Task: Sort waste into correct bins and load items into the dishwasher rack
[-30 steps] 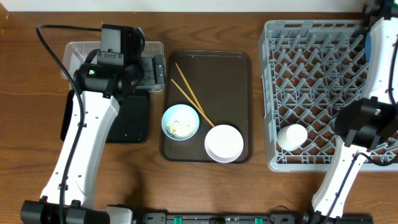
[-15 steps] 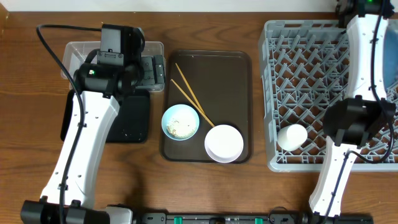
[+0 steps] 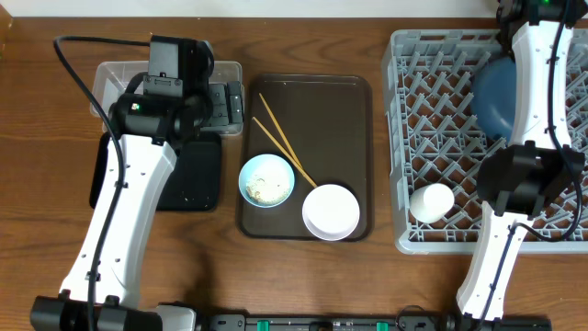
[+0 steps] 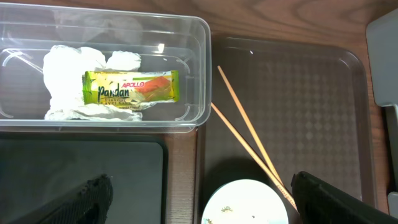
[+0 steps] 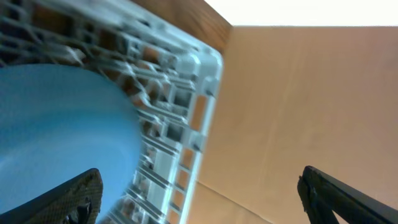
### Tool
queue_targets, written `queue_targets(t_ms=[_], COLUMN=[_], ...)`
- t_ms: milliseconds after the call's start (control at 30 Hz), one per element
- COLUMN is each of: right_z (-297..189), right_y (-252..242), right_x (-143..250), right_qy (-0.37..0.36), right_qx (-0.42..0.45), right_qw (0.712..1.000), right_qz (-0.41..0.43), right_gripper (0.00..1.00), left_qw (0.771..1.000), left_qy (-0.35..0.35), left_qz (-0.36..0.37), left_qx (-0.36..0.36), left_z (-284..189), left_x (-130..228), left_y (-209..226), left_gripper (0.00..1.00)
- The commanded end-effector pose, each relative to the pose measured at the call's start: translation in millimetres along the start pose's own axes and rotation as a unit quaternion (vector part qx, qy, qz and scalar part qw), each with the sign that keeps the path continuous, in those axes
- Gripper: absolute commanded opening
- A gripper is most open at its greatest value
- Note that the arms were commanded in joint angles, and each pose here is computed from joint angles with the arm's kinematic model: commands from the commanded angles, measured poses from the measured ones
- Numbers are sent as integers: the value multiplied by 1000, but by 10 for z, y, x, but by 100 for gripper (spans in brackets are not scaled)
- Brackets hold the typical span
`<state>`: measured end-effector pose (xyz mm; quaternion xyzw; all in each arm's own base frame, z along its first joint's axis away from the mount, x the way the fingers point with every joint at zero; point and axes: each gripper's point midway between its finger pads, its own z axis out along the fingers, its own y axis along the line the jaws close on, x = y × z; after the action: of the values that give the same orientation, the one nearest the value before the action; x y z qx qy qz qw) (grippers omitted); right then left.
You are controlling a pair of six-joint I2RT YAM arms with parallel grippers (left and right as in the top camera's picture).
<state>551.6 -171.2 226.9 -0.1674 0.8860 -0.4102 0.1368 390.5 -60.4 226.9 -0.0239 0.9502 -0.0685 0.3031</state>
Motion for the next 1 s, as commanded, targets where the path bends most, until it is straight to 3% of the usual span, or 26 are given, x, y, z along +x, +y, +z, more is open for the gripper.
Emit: queue_targets(t_ms=[0, 100, 200, 300, 433, 533, 700, 967], right_z=[-395, -752, -1220, -1768, -2504, -2716, -2870, -2950], right_y=[-106, -66, 106, 378, 784, 1012, 1631, 2541], right_x=[-187, -379, -610, -796, -834, -798, -742, -561], right_qy=[-90, -168, -258, -322, -359, -343, -254, -111], right_qx=[-49, -113, -225, -377, -583, -643, -674, -573], right_qw=[993, 974, 930, 850, 711, 670, 685, 810], right_qz=[60, 99, 138, 178, 161, 141, 110, 57], right_gripper=[99, 99, 99, 99, 99, 97, 83, 77], left_qw=[1000, 1000, 1000, 1000, 1000, 1000, 1000, 1000], left_qy=[-7, -7, -7, -7, -7, -7, -8, -8], left_qz=[-1, -1, -1, -1, -1, -1, -1, -1], left_qx=[-8, -8, -8, -8, -8, -8, -8, -8], left_z=[-28, -28, -28, -28, -28, -28, -29, -29], left_x=[-61, -61, -61, -61, -61, -61, -62, -62], left_y=[32, 32, 32, 32, 32, 32, 32, 32], left_gripper=[95, 95, 95, 95, 95, 95, 95, 95])
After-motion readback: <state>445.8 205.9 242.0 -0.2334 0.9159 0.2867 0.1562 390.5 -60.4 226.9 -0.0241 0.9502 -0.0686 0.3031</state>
